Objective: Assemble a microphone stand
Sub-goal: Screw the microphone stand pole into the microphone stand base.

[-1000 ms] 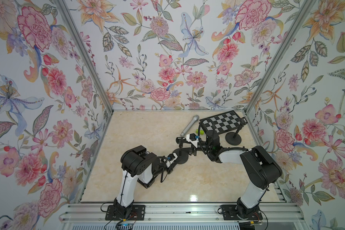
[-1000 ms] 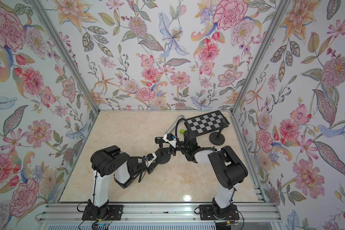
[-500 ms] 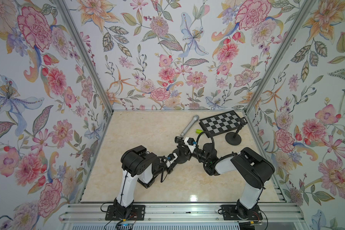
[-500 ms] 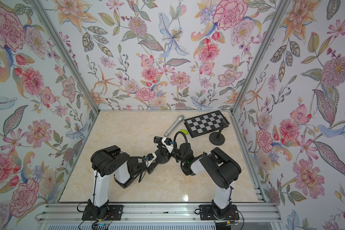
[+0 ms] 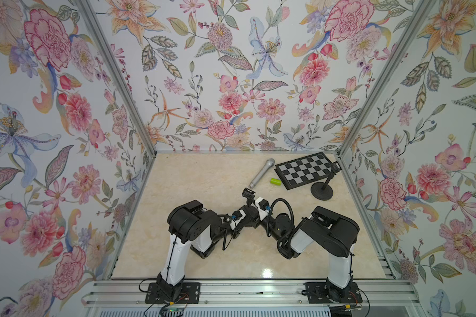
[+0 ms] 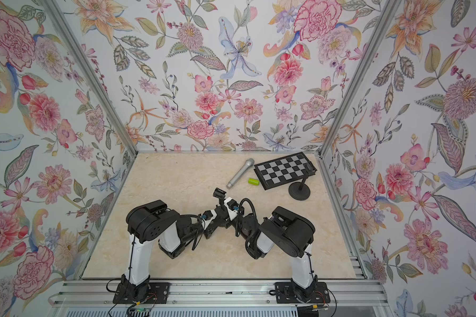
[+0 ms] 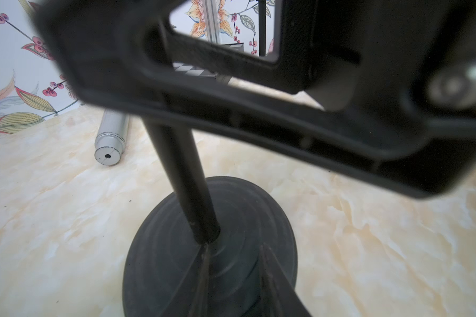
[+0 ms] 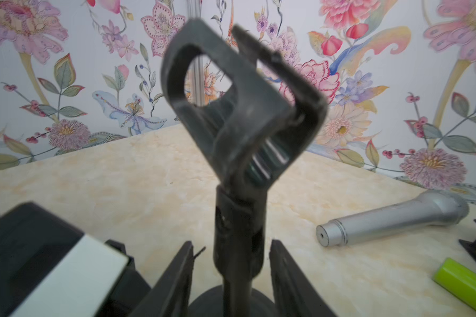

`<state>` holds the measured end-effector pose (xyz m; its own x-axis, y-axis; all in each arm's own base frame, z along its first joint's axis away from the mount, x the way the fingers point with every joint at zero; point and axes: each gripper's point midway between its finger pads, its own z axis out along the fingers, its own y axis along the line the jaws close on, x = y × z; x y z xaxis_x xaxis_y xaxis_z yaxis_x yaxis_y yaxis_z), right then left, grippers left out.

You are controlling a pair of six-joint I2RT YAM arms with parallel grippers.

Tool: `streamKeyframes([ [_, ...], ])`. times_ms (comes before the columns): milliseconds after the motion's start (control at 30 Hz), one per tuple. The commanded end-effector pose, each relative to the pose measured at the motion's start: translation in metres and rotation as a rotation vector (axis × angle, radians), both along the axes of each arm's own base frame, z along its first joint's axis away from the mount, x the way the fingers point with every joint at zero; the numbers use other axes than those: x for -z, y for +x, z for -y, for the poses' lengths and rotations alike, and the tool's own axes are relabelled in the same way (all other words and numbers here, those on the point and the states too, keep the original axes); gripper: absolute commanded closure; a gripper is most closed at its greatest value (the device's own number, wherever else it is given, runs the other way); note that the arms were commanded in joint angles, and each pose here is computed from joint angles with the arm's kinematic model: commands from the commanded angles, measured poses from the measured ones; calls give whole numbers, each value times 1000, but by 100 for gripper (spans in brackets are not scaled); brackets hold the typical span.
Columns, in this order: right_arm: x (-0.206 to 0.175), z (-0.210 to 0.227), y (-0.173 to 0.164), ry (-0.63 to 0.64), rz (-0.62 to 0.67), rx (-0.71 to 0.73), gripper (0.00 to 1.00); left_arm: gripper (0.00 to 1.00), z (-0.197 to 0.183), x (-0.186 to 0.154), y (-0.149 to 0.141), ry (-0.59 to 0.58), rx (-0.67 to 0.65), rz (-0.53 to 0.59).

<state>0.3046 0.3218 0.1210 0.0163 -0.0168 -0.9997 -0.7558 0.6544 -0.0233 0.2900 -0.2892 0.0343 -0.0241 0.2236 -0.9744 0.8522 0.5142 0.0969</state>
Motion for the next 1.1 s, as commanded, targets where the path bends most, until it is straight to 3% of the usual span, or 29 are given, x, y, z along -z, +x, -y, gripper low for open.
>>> streamKeyframes([
  [0,-8,-8,-38,22,-31,-408,46,69,-11,-11,5,-62,-58,89],
  [200,-31,4,-16,49,11,-539,46,69,-13,-9,5,-67,-64,70],
  [367,-41,-6,0,55,39,-560,47,68,-16,-10,9,-65,-79,77],
  [433,-43,-11,8,62,41,-547,52,68,-19,-8,8,-58,-88,70],
  [533,-43,-19,16,61,39,-526,66,68,-18,-4,8,-56,-83,62],
  [700,-33,-19,28,47,26,-285,100,68,-21,-5,9,-54,-101,64],
  [900,-11,5,26,18,3,377,100,68,-22,-2,13,-58,-123,50],
  [967,4,0,13,-8,-17,485,100,68,-22,-3,16,-60,-128,55],
  [1067,16,-19,-4,-21,-18,484,100,68,-25,-1,16,-58,-139,43],
])
